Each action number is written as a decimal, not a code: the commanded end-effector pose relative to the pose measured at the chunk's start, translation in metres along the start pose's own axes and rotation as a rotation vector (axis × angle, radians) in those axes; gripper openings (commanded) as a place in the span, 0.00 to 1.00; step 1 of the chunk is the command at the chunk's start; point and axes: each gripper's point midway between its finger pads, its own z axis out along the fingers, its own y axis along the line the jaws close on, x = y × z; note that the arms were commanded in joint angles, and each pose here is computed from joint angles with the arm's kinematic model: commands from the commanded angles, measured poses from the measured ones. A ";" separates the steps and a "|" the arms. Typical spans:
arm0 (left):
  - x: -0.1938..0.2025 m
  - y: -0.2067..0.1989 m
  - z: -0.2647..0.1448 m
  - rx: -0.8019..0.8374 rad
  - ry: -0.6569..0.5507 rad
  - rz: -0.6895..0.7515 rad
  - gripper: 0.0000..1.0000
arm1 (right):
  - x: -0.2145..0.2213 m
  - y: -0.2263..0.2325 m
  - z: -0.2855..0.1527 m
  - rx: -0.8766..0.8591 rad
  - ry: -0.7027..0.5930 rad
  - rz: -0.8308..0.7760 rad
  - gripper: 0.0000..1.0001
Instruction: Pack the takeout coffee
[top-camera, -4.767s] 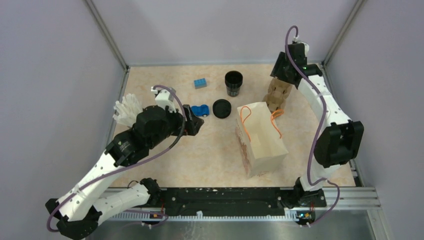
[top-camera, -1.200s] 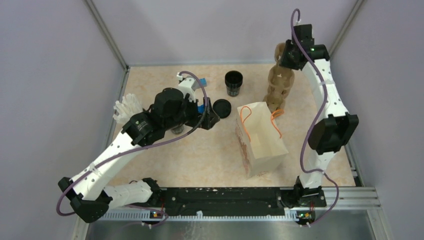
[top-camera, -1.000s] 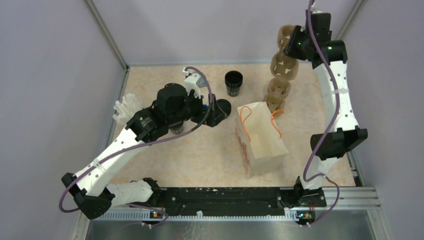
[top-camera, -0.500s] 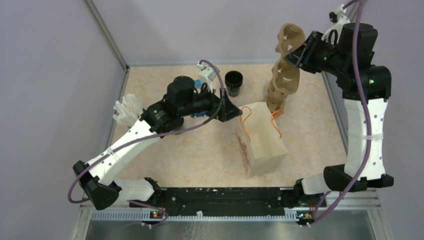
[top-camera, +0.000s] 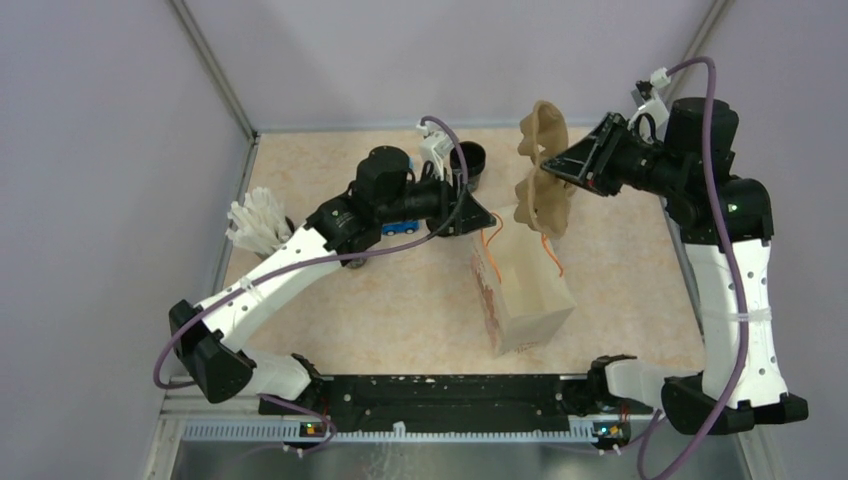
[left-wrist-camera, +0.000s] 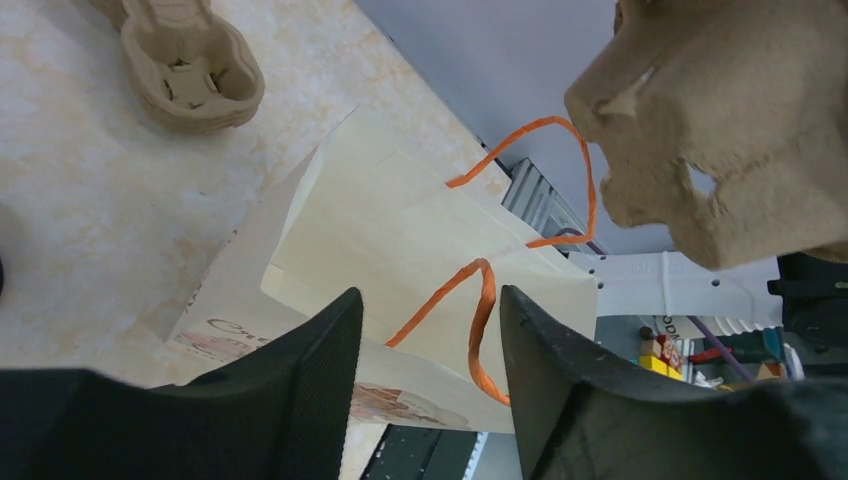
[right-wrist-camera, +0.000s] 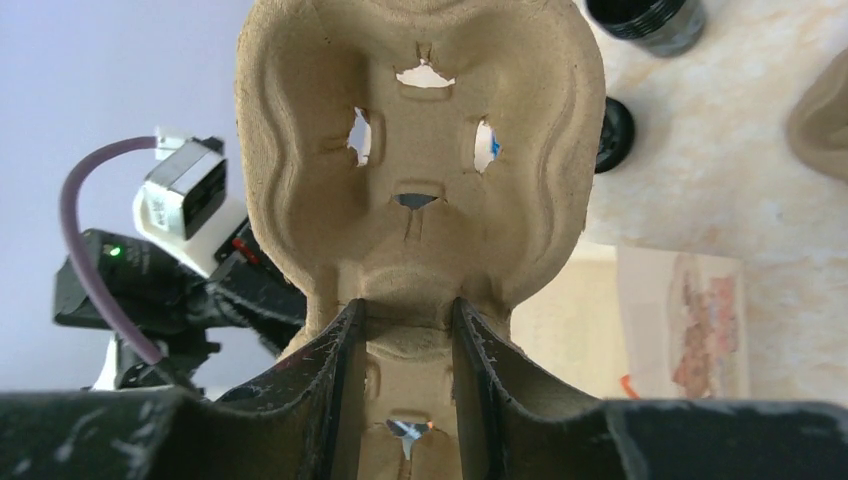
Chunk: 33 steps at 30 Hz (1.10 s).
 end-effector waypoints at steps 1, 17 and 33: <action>-0.021 -0.025 0.000 0.083 -0.056 0.032 0.51 | 0.006 0.037 -0.013 -0.151 -0.005 0.037 0.29; -0.027 -0.028 -0.006 0.083 -0.100 0.029 0.00 | 0.059 0.028 -0.013 -0.106 0.106 0.051 0.29; -0.021 -0.024 -0.010 0.068 -0.099 0.019 0.00 | 0.094 -0.045 -0.009 0.096 0.169 -0.144 0.29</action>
